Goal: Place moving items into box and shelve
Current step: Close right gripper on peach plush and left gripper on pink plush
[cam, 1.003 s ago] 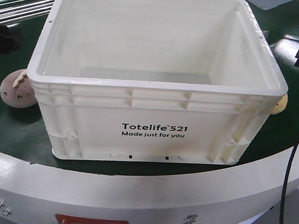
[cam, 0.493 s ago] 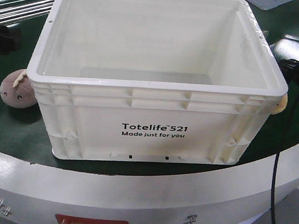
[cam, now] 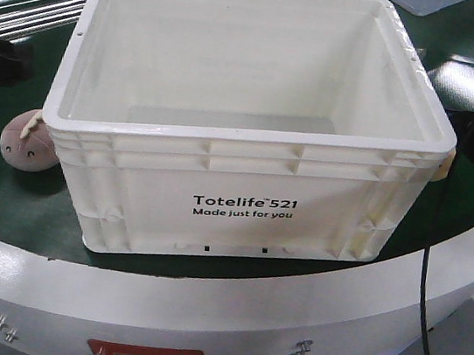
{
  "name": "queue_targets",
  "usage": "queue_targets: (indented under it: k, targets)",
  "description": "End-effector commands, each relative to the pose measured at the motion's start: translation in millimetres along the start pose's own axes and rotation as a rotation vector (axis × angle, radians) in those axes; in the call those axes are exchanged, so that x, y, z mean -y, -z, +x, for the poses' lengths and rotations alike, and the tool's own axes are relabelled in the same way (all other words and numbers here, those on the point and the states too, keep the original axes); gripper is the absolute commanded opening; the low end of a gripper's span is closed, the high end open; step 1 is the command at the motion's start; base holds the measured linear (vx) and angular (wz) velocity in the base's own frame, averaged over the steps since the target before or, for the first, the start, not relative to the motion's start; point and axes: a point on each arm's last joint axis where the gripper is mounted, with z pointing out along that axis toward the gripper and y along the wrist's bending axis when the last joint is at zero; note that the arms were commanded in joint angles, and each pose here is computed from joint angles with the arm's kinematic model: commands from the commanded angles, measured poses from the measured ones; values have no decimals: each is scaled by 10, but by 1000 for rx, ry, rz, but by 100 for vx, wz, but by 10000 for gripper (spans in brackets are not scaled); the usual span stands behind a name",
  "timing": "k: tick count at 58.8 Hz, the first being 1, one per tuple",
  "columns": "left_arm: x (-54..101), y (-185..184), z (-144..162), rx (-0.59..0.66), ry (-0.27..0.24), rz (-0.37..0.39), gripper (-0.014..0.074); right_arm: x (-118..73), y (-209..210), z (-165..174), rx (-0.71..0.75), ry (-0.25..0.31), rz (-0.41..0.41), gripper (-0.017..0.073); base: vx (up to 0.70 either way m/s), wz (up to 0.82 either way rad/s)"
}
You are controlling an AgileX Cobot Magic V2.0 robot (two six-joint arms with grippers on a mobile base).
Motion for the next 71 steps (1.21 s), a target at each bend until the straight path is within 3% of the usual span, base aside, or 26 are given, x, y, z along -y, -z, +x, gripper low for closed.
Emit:
queue_targets:
  k: [1,29,36,41,52,71]
  targets:
    - [-14,83,-225,130,6,-11,587,-30,130,-220,138,11,-28,594,0,0]
    - [-12,81,-211,115,6,-9,587,-27,-242,-135,141,8,-36,566,0,0]
    - [-12,81,-208,112,6,-8,587,-20,-320,-93,119,8,-32,480,0,0]
    - [-11,80,-205,109,6,-8,587,-19,-347,-83,117,9,-32,363,0,0]
    - [-11,80,-202,106,6,-8,587,-22,-345,-97,133,10,-36,-25,0,0]
    - [-23,-148,-52,17,7,-12,587,-22,-345,-97,133,13,-36,-15,0,0]
